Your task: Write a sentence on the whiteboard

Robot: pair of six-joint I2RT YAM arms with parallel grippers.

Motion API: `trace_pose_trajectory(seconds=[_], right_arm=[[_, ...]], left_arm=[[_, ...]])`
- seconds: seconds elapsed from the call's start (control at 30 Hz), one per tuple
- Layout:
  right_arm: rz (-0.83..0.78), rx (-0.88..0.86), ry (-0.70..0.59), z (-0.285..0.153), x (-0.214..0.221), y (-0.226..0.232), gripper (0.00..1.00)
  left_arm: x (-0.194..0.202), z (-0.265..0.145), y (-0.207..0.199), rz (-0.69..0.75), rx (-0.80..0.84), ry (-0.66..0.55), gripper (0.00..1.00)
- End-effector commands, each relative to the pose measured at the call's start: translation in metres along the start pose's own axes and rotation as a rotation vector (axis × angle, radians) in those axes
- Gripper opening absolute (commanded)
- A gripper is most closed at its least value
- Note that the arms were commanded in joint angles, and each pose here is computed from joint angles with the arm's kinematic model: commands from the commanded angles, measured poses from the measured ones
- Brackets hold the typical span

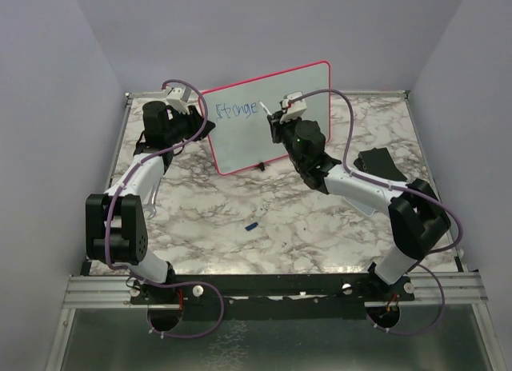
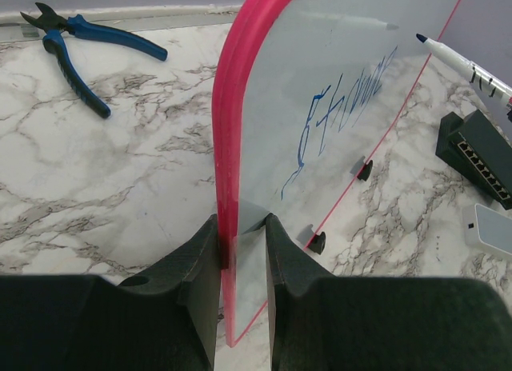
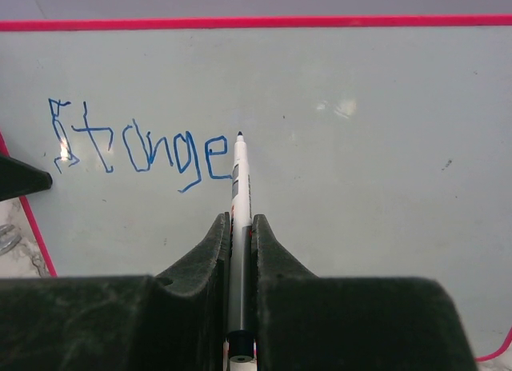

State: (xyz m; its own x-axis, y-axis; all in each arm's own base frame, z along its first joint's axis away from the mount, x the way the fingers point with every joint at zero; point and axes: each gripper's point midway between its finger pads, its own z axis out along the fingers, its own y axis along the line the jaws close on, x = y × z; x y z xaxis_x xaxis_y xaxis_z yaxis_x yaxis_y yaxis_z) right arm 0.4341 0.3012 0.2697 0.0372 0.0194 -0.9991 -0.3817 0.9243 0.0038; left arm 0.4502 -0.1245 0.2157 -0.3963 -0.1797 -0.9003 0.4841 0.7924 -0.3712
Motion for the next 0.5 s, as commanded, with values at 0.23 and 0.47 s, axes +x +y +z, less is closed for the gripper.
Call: trace_pose_trajectory(seconds=[0.23,0.47], right_arm=[[-0.009,0.018,-0.003,0.011,0.000,-0.002,0.01],[-0.014,0.041,0.017,0.012,0.007,-0.007,0.01]], left_arm=[[-0.002,-0.002,-0.002,0.012,-0.010,0.007,0.11],[-0.001,-0.002,-0.002,0.013,-0.010,0.009,0.11]])
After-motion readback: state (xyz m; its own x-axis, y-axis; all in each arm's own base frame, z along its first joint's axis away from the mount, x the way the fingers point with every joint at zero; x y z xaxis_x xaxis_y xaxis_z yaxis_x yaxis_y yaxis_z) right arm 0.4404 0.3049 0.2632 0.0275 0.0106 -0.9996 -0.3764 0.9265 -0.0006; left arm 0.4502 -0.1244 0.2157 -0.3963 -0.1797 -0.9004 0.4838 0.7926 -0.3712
